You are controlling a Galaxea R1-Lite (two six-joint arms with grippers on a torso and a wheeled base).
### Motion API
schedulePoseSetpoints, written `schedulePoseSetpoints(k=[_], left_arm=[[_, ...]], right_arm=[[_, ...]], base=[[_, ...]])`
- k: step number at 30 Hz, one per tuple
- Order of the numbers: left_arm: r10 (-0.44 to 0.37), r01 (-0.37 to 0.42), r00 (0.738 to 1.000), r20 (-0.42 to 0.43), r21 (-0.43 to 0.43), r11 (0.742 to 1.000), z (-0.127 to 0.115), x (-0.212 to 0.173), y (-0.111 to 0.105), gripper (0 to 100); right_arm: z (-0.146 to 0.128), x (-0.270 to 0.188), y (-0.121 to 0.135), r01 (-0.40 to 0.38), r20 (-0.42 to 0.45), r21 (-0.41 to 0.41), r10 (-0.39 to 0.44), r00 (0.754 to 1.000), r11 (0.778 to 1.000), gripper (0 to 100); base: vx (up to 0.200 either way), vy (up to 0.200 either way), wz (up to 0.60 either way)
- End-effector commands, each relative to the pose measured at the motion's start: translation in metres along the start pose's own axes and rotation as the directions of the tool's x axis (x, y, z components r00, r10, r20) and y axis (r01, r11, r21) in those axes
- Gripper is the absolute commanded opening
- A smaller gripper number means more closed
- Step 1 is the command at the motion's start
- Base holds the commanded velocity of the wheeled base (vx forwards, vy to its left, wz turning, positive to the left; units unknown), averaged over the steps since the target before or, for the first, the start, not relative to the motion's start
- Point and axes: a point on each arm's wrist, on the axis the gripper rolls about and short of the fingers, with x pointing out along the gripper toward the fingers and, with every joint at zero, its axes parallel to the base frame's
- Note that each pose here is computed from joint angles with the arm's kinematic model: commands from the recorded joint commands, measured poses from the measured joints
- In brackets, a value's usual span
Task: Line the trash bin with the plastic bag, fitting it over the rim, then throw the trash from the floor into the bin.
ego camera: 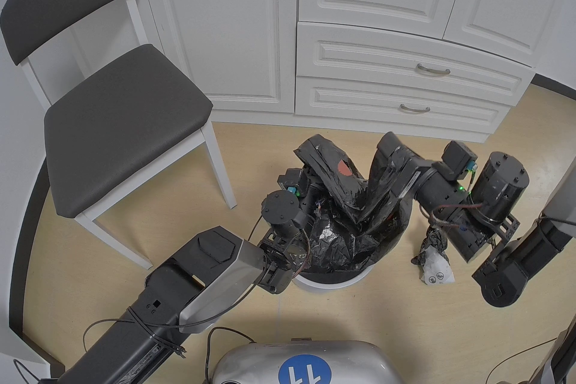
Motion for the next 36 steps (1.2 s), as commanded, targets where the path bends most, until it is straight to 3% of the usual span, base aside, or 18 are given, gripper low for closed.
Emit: schedulePoseSetpoints(k=[1,4,10,14,17,19,22,25,27,36], left_arm=[[-0.001,0.004,0.997,-0.071,0.039,0.999,-0.026,-0.002,0.002,0],[-0.026,0.032,0.993,-0.118,0.047,0.998,-0.026,0.002,0.007,0],[-0.078,0.082,0.988,-0.133,0.025,0.996,-0.017,0.007,0.003,0],[-0.102,0.104,0.987,-0.126,0.01,0.995,-0.01,0.01,-0.002,0],[-0.103,0.101,0.991,-0.088,-0.021,0.995,0.0,0.014,-0.004,0],[-0.105,0.104,0.994,-0.012,-0.054,0.993,0.021,0.021,-0.006,0],[-0.101,0.103,0.995,0.027,-0.063,0.993,0.036,0.027,-0.004,0],[-0.098,0.1,0.995,0.035,-0.072,0.992,0.042,0.03,-0.003,0],[-0.101,0.107,0.994,0.05,-0.124,0.987,0.052,0.033,-0.005,0],[-0.107,0.111,0.994,0.032,-0.186,0.976,0.055,0.028,-0.009,0]], right_arm=[[-0.018,-0.018,0.01,-0.075,-0.1,-0.001,0.074,0.992,0.997,0],[-0.024,-0.02,0.012,-0.089,-0.126,0.001,0.088,0.988,0.996,0],[-0.034,-0.031,0.013,-0.12,-0.194,0.002,0.118,0.974,0.993,0],[-0.042,-0.05,0.01,-0.196,-0.29,0.011,0.19,0.938,0.981,0],[-0.047,-0.054,0.007,-0.21,-0.323,-0.003,0.198,0.925,0.978,0],[-0.058,-0.055,0.005,-0.208,-0.361,-0.004,0.193,0.913,0.978,0],[-0.076,-0.053,0.0,-0.191,-0.417,-0.003,0.172,0.893,0.982,0],[-0.086,-0.051,-0.004,-0.177,-0.446,-0.004,0.157,0.881,0.984,0],[-0.11,-0.048,-0.013,-0.15,-0.503,-0.005,0.127,0.855,0.989,0],[-0.158,-0.028,-0.031,-0.105,-0.555,-0.014,0.079,0.828,0.994,0]], base=[[0.0,0.0,0.0],[0.0,0.0,0.0],[0.0,0.0,0.0],[0.0,0.0,0.0],[0.0,0.0,0.0],[0.0,0.0,0.0],[0.0,0.0,0.0],[0.0,0.0,0.0],[0.0,0.0,0.0],[0.0,0.0,0.0]])
